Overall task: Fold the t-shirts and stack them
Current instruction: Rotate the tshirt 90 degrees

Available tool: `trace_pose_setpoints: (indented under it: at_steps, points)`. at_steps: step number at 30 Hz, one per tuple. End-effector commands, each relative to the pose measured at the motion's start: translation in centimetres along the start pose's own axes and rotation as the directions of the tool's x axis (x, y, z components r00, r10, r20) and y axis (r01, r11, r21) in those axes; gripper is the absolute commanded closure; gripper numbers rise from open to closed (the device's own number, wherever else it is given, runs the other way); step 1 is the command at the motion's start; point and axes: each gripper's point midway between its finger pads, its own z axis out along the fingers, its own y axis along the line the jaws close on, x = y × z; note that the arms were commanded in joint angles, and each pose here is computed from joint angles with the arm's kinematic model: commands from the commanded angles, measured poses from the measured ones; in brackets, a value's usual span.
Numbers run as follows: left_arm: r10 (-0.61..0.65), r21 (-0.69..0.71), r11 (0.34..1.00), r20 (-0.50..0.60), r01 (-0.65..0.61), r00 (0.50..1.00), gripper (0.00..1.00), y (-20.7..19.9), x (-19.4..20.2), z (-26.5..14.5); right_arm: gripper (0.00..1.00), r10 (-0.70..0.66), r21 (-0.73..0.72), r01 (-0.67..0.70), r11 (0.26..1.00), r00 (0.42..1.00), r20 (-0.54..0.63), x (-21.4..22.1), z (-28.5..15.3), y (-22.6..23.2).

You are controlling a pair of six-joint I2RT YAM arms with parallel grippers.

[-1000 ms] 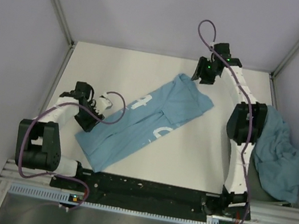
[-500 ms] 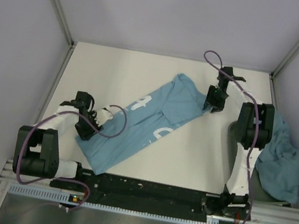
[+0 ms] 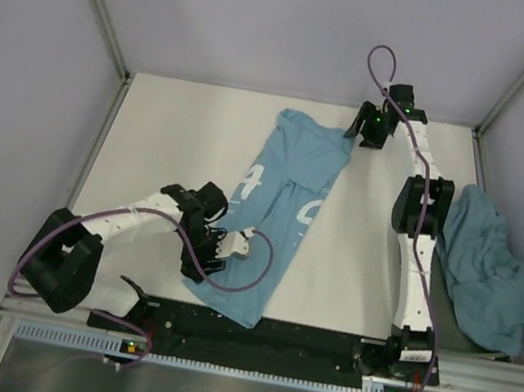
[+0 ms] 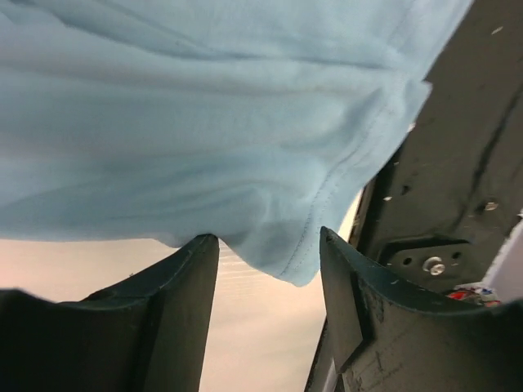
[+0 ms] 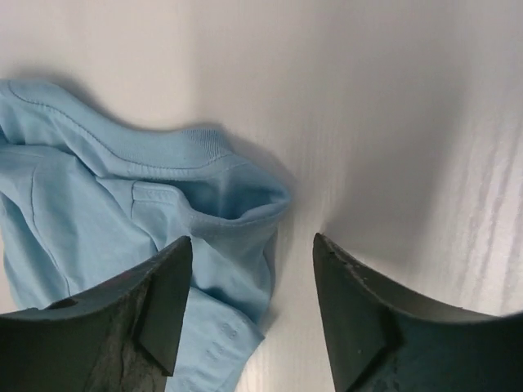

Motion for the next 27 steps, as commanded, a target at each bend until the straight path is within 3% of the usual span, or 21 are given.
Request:
trace_pose_setpoints:
  at_steps: [1, 4, 8, 10, 13, 15, 18, 19, 20, 21, 22, 25, 27]
  points:
    - [-0.001, 0.110, 0.994, 0.017, -0.001, 1.000, 0.42, -3.2, -1.6, -3.0, 0.34, -0.035, -0.030, 0.042, 0.999, 0.980, 0.198, -6.5, -5.1, 0.5]
    - [-0.014, 0.089, 0.996, -0.053, 0.019, 0.999, 0.41, -3.5, 0.5, -4.3, 0.26, -0.181, 0.033, 0.179, 0.983, 0.953, 0.243, -7.1, -10.9, 1.0]
    - [-0.006, 0.000, 1.000, -0.066, 0.006, 0.998, 0.41, -2.2, 0.9, -5.4, 0.16, -0.318, -0.019, 0.340, 0.940, 0.898, 0.304, -4.5, -18.4, 5.0]
    - [0.024, -0.034, 0.999, 0.001, -0.024, 1.000, 0.41, -1.7, -0.1, -5.8, 0.16, -0.442, -0.060, 0.513, 0.856, 0.788, 0.430, -1.9, -23.4, 9.6]
    - [0.097, -0.040, 0.995, 0.149, -0.092, 0.984, 0.39, -1.4, -1.6, -5.0, 0.16, -0.638, -0.126, 0.778, 0.616, 0.586, 0.499, 6.2, -25.2, 13.8]
    - [0.169, -0.048, 0.986, 0.223, -0.163, 0.960, 0.37, -1.2, -1.8, -3.3, 0.16, -0.670, -0.244, 0.881, 0.406, 0.468, 0.576, 12.6, -26.4, 16.6]
    - [0.287, -0.051, 0.958, 0.210, -0.282, 0.935, 0.35, -1.3, -0.4, -1.2, 0.15, -0.715, -0.358, 0.924, 0.135, 0.341, 0.610, 22.5, -26.3, 18.5]
    - [0.335, -0.056, 0.942, 0.203, -0.330, 0.920, 0.35, -1.4, -0.1, -1.0, 0.15, -0.750, -0.359, 0.933, -0.014, 0.228, 0.620, 26.1, -26.0, 18.1]
    - [0.371, -0.057, 0.929, 0.200, -0.367, 0.907, 0.35, -1.6, 0.2, -0.8, 0.15, -0.780, -0.421, 0.900, -0.114, 0.181, 0.599, 30.2, -26.4, 17.7]
    - [0.388, -0.054, 0.921, 0.194, -0.385, 0.901, 0.34, -1.7, 0.4, -0.7, 0.14, -0.787, -0.422, 0.871, -0.250, 0.071, 0.613, 33.1, -26.5, 17.1]
    - [0.405, -0.056, 0.914, 0.180, -0.402, 0.896, 0.34, -1.6, 0.7, -0.6, 0.14, -0.789, -0.432, 0.846, -0.312, 0.022, 0.613, 35.3, -26.5, 16.9]
    - [0.453, -0.068, 0.892, 0.116, -0.448, 0.884, 0.33, -1.0, 1.8, -0.5, 0.14, -0.796, -0.487, 0.779, -0.394, -0.024, 0.605, 40.5, -26.6, 16.1]
    - [0.466, -0.072, 0.885, 0.078, -0.461, 0.882, 0.33, -0.7, 2.5, -0.3, 0.15, -0.802, -0.473, 0.755, -0.454, -0.116, 0.586, 43.1, -25.9, 15.5]
